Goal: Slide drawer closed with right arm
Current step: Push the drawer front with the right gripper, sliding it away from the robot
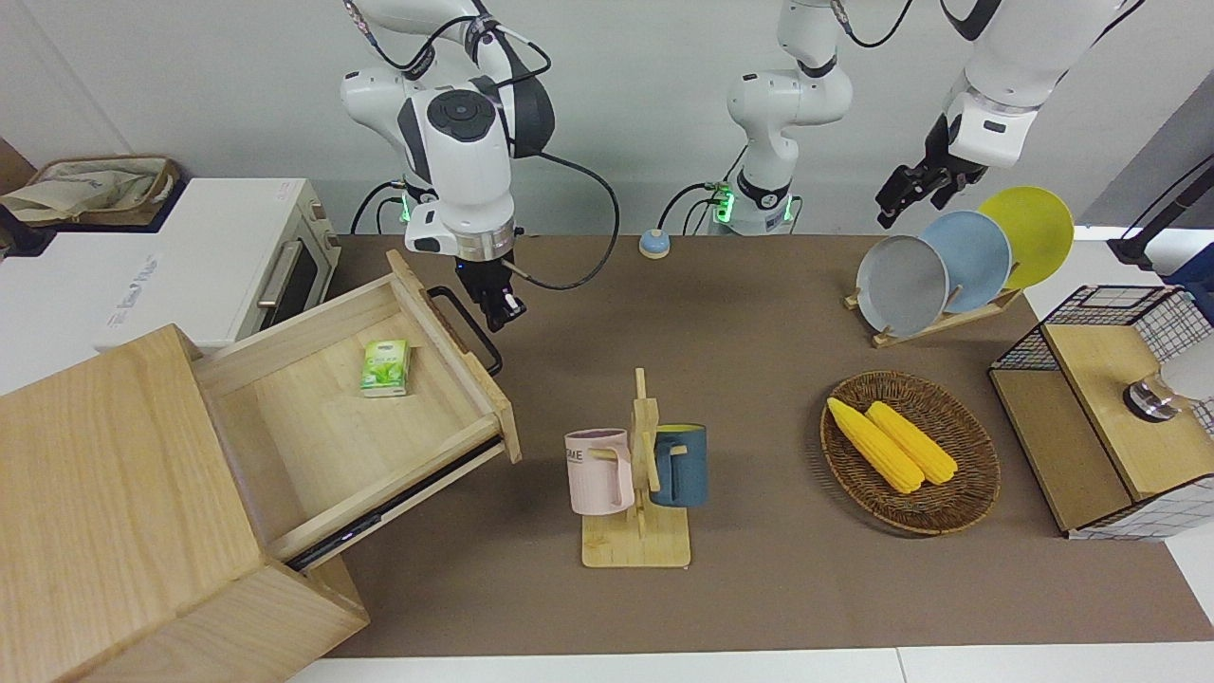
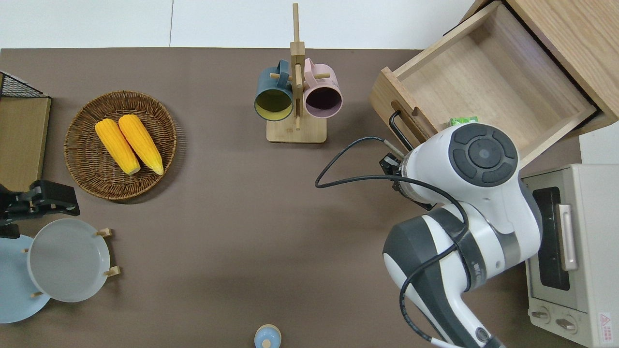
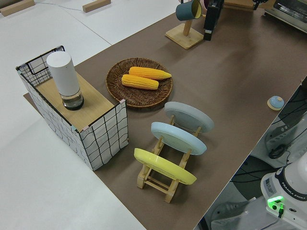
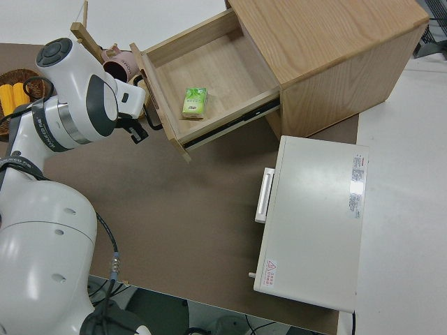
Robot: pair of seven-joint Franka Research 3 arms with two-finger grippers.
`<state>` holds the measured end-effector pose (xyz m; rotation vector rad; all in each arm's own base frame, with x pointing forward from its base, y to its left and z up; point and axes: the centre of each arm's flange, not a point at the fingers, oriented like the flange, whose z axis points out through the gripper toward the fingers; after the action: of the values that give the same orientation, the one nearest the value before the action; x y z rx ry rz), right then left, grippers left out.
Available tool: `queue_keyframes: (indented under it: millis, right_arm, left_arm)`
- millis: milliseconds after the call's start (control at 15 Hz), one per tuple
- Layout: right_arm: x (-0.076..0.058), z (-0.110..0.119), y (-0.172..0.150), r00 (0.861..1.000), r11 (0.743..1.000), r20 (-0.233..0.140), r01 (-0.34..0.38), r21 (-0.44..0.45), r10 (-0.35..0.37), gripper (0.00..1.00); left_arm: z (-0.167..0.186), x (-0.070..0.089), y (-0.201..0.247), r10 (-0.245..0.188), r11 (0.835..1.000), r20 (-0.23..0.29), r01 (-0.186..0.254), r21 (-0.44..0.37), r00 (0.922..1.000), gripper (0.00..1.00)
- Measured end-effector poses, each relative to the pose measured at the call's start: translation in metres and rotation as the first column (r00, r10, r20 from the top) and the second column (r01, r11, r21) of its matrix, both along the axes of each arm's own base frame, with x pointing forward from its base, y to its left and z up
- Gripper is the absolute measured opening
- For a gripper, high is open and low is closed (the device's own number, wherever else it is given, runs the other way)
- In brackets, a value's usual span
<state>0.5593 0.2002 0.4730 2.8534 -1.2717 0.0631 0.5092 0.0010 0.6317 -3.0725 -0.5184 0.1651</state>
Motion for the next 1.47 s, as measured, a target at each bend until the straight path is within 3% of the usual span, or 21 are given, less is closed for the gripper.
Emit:
queue_keyframes:
  millis: [1000,1467]
  right_arm:
    - [0.065,0.018,-0.049,0.995,0.996,0.06,0.075,0.047,-0.078,0.01]
    - [0.094,0.013,-0.085,0.995,0.996,0.07,0.063,0.057,-0.067,0.01]
  left_arm:
    - [0.0,0.0,0.0,0.0,1.0,0.0,0.0,0.0,1.0,1.0]
    - [0.0,0.0,0.0,0.0,1.0,0.0,0.0,0.0,1.0,1.0]
